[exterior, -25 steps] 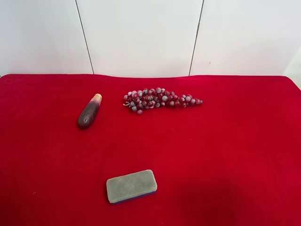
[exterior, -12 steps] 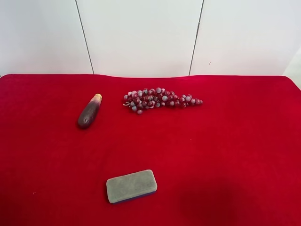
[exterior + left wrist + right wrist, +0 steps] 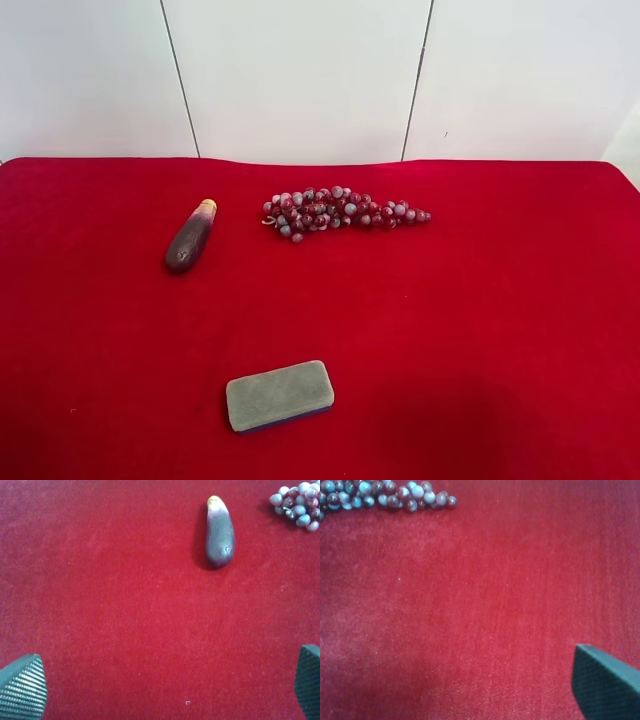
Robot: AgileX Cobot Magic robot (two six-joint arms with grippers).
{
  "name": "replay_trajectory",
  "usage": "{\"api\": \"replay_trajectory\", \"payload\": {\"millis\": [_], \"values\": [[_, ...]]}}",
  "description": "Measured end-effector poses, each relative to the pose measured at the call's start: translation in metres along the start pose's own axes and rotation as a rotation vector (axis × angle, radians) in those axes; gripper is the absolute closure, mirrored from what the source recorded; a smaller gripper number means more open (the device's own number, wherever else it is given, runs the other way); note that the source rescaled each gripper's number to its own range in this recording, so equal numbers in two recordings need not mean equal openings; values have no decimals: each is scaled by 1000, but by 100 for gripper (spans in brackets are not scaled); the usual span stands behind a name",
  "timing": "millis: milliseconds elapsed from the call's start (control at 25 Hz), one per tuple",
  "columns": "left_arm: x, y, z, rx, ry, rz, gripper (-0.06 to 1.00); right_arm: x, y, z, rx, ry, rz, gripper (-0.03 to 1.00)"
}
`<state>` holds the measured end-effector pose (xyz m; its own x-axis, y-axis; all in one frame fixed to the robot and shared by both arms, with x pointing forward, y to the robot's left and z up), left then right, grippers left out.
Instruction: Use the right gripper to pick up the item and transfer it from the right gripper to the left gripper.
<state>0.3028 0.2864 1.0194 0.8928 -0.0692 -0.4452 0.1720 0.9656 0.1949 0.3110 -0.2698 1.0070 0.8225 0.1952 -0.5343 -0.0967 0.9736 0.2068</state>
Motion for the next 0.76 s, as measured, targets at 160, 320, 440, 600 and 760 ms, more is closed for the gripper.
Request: {"api": "replay_trajectory", "payload": {"millis": [160, 320, 440, 600, 760], "values": [[0, 0, 0, 0, -1, 0, -5, 0, 0, 0, 0, 0, 0, -3], [0, 0, 0, 0, -1, 0, -5, 0, 0, 0, 0, 0, 0, -3], [0, 0, 0, 0, -1, 0, -5, 0, 0, 0, 0, 0, 0, -3], [0, 0, 0, -1, -1, -1, -5, 0, 0, 0, 0, 0, 0, -3], [0, 0, 0, -1, -1, -1, -5, 0, 0, 0, 0, 0, 0, -3]]}}
Point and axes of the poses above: a point on each arm's last joint axis where the gripper is mounted, x pointing out along that axis toward the gripper, y along the wrist's bending axis when the last joint is at zero, z = x × y, the point moved 8 cm from there along x, pointing out along that axis toward the gripper, and after that the axes turned 13 degrees about x, right-handed, at the moved point
